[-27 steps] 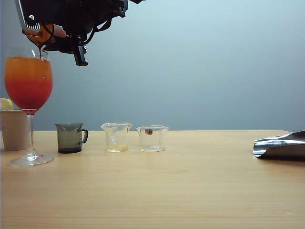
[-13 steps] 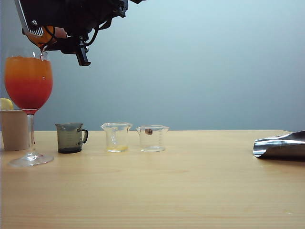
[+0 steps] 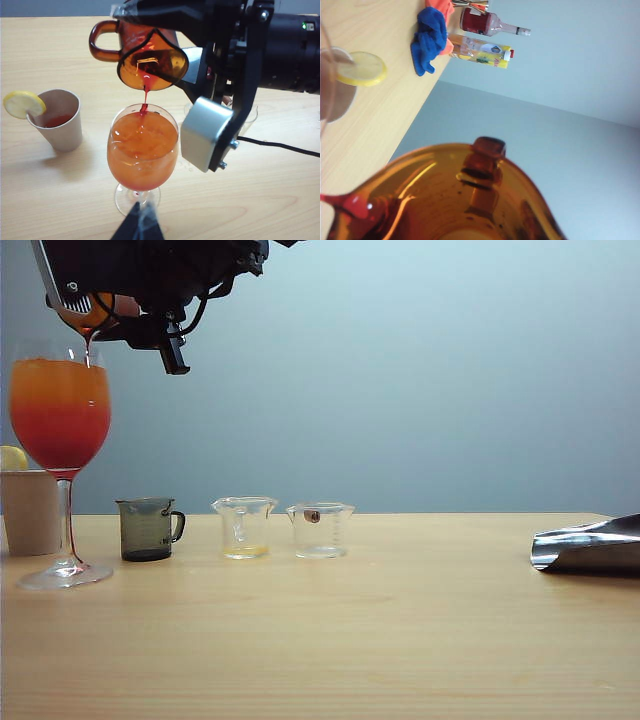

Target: Pick up the fourth measuring cup from the left, pour the grenadine inside into the goblet, and finally put the measuring cup back in its original place.

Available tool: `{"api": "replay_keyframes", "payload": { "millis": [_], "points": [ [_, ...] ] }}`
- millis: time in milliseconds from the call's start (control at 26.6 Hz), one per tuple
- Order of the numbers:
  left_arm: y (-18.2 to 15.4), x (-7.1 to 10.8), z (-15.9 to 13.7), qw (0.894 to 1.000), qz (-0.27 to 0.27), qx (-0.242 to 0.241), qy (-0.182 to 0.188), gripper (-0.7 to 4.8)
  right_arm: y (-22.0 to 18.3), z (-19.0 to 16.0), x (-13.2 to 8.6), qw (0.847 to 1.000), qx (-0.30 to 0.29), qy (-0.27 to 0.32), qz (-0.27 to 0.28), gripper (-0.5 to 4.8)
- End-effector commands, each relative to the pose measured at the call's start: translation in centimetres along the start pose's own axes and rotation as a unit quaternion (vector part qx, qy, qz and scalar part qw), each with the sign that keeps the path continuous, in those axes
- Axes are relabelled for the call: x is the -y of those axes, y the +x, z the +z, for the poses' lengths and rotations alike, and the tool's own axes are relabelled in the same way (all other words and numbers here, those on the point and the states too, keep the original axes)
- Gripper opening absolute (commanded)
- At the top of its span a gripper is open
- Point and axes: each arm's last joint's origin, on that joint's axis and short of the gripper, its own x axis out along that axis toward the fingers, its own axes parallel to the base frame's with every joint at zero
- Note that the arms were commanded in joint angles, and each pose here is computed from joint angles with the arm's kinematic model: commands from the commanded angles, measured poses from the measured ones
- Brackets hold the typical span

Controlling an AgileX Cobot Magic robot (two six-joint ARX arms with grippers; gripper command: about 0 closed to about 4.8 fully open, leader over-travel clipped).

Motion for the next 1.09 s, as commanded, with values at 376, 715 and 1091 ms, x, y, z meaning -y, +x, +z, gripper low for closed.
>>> {"api": "replay_keyframes", "payload": {
  "millis": [376,715,1091],
  "points": [
    [-0.14,-0.06,0.13,1.000,0.015,0.005,0.001,-0.05,-0.08,0.65,1.13,1.000,0.002,-0.010,-0.020,0.17],
    [-0.14,-0.06,0.13,1.000,0.015,0.005,0.001,-0.05,-0.04,0.78,1.17,0.999,-0.004,-0.036,-0.019,0.12],
    [-0.14,-0.06,0.13,1.000,0.015,0.005,0.001,-0.05,-0.02,0.87,1.26,0.999,-0.004,-0.048,-0.023,0.12]
  ]
}}
